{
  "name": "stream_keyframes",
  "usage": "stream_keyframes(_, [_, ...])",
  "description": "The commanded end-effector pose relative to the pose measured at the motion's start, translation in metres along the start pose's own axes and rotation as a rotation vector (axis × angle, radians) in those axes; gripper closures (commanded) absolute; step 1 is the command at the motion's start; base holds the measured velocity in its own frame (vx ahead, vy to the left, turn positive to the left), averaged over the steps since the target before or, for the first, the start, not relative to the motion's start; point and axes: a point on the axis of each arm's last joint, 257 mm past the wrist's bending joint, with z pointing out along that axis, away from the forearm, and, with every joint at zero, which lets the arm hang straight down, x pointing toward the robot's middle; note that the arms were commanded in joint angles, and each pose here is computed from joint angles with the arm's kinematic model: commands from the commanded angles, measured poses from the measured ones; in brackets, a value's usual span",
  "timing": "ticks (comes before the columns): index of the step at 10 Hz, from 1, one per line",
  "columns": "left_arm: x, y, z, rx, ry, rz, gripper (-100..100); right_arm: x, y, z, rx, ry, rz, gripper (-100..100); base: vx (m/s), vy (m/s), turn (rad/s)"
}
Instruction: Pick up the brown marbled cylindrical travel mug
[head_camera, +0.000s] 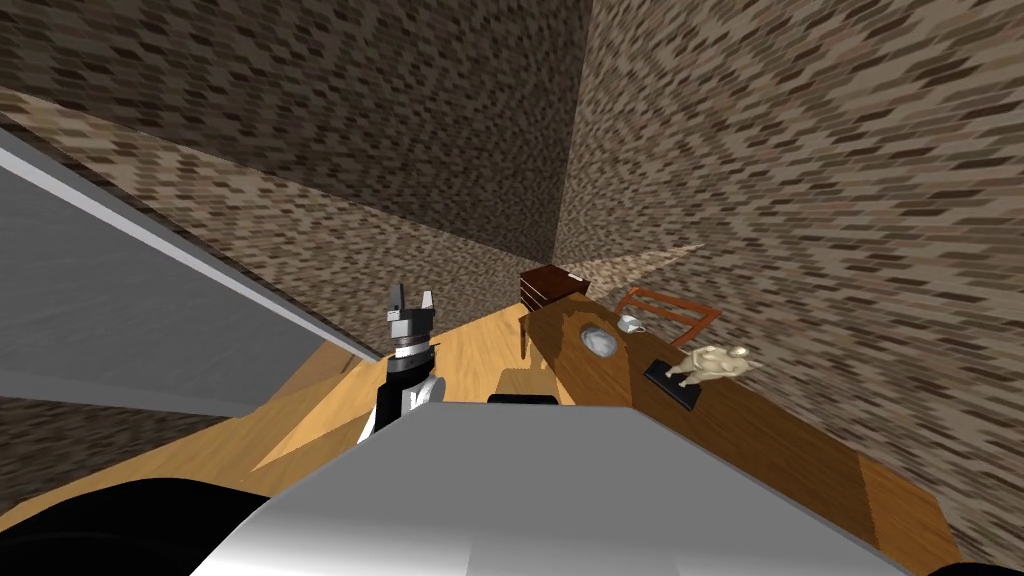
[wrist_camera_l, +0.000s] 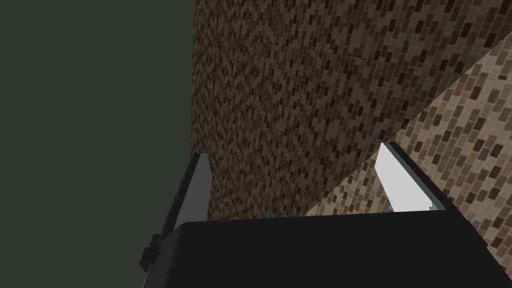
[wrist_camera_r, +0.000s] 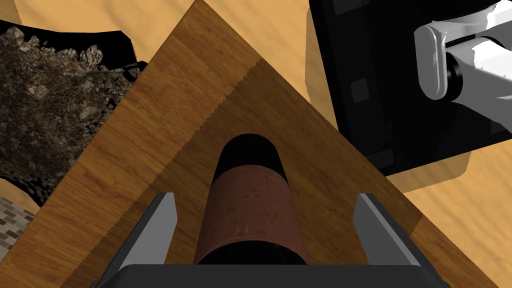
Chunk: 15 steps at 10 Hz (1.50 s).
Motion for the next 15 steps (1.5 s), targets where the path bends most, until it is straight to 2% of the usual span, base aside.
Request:
stream_keyframes(1, [0.0,0.0,0.0,0.0,0.0,0.0,0,-0.001,0.006,0.002,0.0,0.004,-0.025,-100,0.012,-0.046,-0.064])
stream_keyframes(4, [0.0,0.0,0.0,0.0,0.0,0.0,0,-0.021,0.019,0.004,0.019,-0.021,-0.038,-100,0.009,-0.057,-0.099])
stream_keyframes(5, [0.0,0.0,0.0,0.0,0.0,0.0,0,-0.02,0.024,0.005,0.009,-0.015,-0.068,-100,0.01,-0.054,-0.063])
stream_keyframes(6, [0.0,0.0,0.0,0.0,0.0,0.0,0,-0.032,0.028,0.004,0.024,-0.037,-0.06,-100,0.011,-0.051,-0.103])
stream_keyframes(8, [0.0,0.0,0.0,0.0,0.0,0.0,0,-0.031,0.034,0.005,0.015,-0.031,-0.1,-100,0.011,-0.035,-0.039])
stream_keyframes(9, [0.0,0.0,0.0,0.0,0.0,0.0,0,-0.044,0.039,0.004,0.029,-0.056,-0.104,-100,0.006,-0.046,-0.133])
stream_keyframes(11, [0.0,0.0,0.0,0.0,0.0,0.0,0,-0.041,0.041,0.005,0.022,-0.052,-0.117,-100,0.005,-0.028,-0.03])
stream_keyframes(12, [0.0,0.0,0.0,0.0,0.0,0.0,0,-0.042,0.041,0.005,0.024,-0.052,-0.117,100,0.0,0.0,0.0])
stream_keyframes(15, [0.0,0.0,0.0,0.0,0.0,0.0,0,-0.042,0.041,0.005,0.024,-0.052,-0.118,100,0.0,0.0,0.0])
